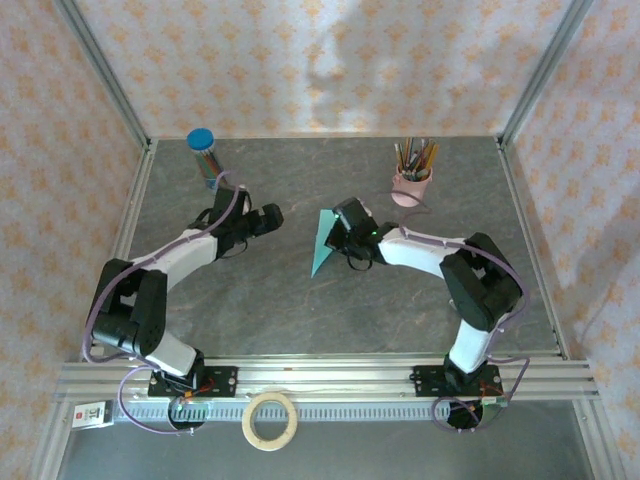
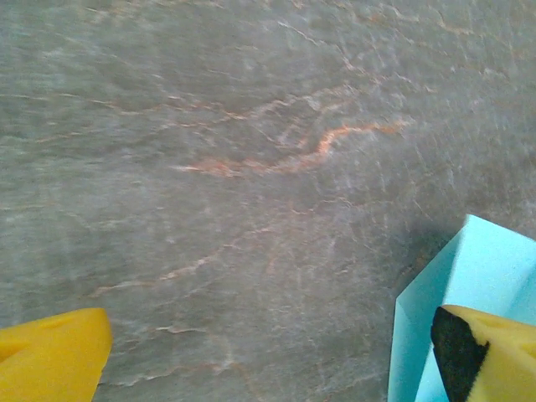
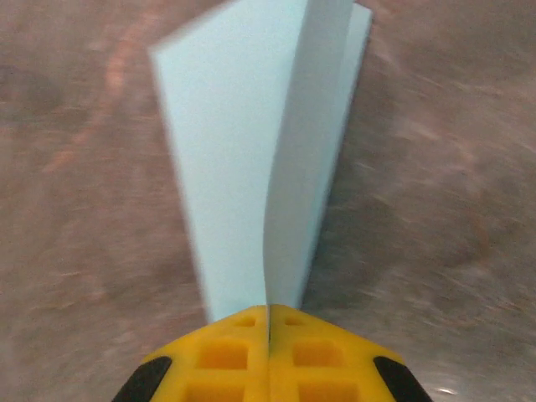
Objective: Fold a paper plane with a square sheet of paper (pick it up from the middle)
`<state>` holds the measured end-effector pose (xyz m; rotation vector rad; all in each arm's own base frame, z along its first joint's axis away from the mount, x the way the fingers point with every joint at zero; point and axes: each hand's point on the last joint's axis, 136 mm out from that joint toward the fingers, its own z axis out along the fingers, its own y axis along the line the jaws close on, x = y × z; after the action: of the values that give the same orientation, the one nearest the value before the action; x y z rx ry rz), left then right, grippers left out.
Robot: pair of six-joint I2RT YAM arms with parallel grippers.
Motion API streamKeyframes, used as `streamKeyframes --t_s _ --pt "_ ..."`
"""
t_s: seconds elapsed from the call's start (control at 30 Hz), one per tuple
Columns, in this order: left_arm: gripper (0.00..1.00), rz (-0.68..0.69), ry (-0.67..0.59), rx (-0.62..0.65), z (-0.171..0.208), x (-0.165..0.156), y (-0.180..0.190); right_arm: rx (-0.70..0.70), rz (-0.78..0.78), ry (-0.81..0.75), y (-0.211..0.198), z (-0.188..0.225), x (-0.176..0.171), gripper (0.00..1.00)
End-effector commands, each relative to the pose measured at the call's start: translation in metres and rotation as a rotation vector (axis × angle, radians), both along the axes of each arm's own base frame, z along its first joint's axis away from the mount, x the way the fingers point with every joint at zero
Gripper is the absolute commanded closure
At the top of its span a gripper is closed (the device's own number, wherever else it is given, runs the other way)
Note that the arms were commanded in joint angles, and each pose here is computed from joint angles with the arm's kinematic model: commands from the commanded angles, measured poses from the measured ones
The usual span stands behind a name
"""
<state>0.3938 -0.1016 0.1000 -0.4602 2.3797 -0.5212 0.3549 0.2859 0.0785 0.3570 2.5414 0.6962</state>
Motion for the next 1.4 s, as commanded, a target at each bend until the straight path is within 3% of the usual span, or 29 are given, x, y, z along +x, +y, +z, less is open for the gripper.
streamKeyframes --t_s 0.0,0.23,0.57,1.0,1.23,1.37 --pt "0.01 0.066 -0.093 -0.065 0.029 0.006 0.011 0.147 0.169 -0.175 0.04 0.067 0.011 0.96" --pt "0.01 0.126 -0.133 -0.043 0.041 0.002 0.024 0.264 0.322 -0.175 0.066 0.068 -0.004 0.95" --pt "0.02 0.084 -0.124 -0.119 0.031 -0.006 0.011 0.297 0.357 -0.049 0.062 0.008 -0.02 0.95" --pt "0.14 -0.088 -0.003 -0.257 -0.006 -0.026 -0.04 0.103 0.285 0.037 0.014 -0.047 -0.02 0.95" --pt "0.26 -0.189 0.046 -0.313 -0.02 -0.036 -0.072 0.068 0.281 0.05 0.009 -0.055 -0.019 0.95" --pt "0.28 -0.252 0.066 -0.304 -0.024 -0.038 -0.088 0.057 0.282 0.055 0.009 -0.057 -0.019 0.95"
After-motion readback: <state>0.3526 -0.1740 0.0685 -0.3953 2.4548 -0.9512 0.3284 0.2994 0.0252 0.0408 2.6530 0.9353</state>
